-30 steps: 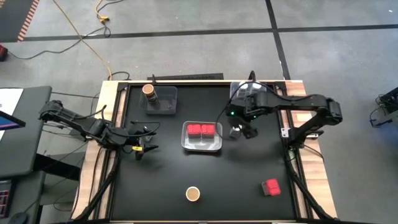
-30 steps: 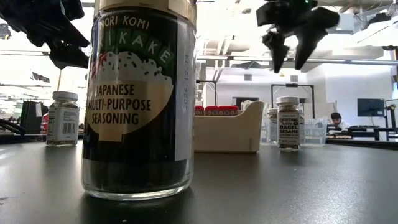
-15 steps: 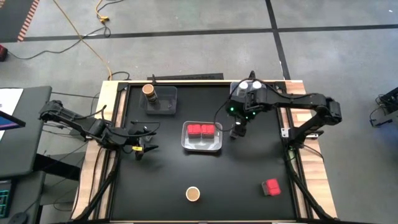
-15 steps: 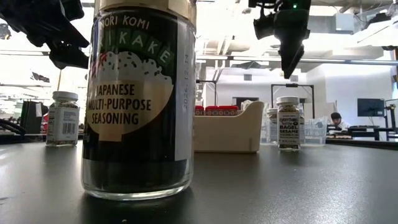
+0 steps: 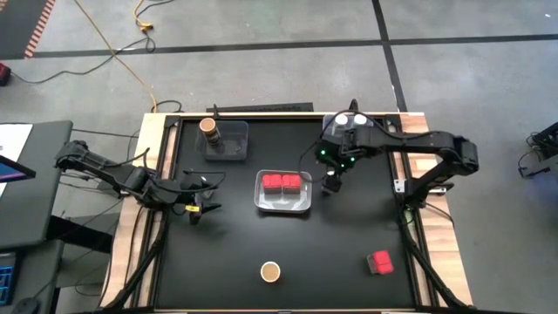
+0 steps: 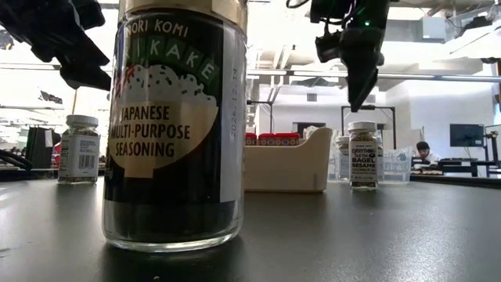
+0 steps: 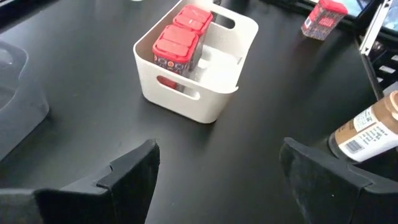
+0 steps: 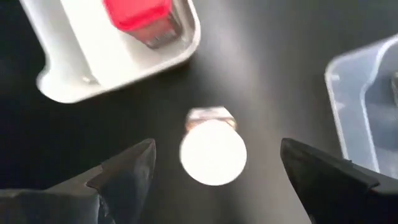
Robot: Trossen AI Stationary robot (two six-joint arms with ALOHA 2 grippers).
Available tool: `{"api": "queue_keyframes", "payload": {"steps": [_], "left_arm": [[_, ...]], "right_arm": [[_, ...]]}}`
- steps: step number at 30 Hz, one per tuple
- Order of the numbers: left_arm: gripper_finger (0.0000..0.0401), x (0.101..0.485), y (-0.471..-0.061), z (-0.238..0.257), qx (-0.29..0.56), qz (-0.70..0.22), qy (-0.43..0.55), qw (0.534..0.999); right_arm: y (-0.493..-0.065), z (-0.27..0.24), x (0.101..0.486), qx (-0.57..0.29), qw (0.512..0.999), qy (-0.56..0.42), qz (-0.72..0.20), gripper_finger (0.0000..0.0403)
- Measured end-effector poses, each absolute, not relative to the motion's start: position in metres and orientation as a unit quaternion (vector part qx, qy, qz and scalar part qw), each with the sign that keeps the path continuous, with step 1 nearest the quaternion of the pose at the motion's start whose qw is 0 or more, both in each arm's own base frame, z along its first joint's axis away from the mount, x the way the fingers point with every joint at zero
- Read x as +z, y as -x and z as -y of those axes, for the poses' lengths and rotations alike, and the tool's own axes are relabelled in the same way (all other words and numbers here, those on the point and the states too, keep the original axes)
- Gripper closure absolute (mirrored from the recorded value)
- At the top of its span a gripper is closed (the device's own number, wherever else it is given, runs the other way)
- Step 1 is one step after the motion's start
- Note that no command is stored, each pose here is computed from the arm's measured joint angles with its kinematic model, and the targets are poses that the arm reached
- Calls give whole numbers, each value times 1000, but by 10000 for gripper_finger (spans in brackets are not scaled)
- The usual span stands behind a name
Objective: Sort spices by type
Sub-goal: Put the white seasoning bottle into the transparent bin
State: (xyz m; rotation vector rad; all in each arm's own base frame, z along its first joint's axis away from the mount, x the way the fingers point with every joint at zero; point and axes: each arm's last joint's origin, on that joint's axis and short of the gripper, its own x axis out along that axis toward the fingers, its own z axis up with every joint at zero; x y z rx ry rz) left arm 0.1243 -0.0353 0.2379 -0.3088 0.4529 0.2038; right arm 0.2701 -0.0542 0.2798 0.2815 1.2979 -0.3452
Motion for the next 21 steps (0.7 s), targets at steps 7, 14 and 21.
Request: {"api": "queue_keyframes", "payload": {"steps": [7, 14, 21], "left_arm": [[83, 236, -123, 35, 102, -231, 148, 956], [83, 237, -124, 35, 102, -230, 148, 956], [83, 237, -124, 35, 103, -230, 151, 956]], "right_arm": [[-285, 56, 254, -145, 743, -125, -642, 25], [-298, 61, 224, -147, 700, -130, -687, 25], [-299, 61, 212, -144, 672, -130, -714, 41]]}}
